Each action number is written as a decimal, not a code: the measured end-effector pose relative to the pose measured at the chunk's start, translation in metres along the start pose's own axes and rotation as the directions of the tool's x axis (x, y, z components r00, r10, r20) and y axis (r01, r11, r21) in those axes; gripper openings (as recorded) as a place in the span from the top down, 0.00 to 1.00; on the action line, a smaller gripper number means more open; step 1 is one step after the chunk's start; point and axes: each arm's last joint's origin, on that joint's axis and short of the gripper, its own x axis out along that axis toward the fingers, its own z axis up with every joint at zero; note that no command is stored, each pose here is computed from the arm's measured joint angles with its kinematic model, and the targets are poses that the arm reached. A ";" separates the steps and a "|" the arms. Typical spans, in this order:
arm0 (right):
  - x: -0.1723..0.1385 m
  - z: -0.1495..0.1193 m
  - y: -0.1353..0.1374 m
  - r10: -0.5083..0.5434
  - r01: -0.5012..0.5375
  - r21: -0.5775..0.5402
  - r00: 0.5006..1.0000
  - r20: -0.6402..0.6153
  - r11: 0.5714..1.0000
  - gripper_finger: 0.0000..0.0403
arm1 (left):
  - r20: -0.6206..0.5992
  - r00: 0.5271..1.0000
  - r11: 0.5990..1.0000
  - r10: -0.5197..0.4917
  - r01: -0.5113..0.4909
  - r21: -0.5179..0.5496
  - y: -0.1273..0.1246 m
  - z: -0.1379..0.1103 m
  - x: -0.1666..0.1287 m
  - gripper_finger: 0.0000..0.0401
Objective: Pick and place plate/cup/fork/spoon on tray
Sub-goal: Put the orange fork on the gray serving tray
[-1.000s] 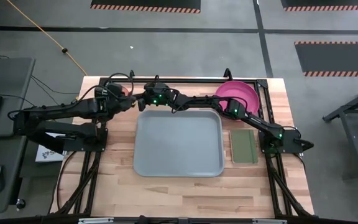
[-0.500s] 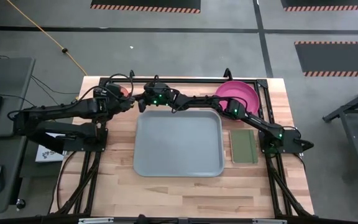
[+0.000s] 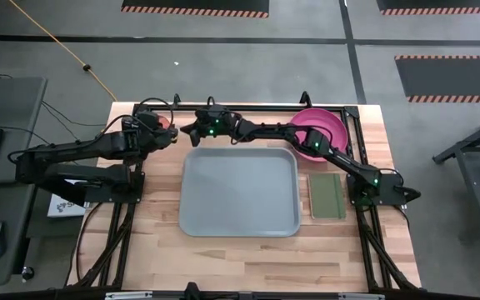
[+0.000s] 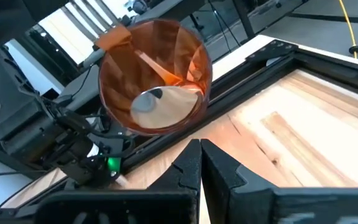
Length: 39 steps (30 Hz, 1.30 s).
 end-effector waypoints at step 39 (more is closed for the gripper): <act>0.014 -0.044 0.004 -0.208 0.208 0.001 0.978 -0.007 0.978 1.00 | -0.030 0.998 0.997 -0.050 0.048 -0.063 -0.002 -0.001 0.000 1.00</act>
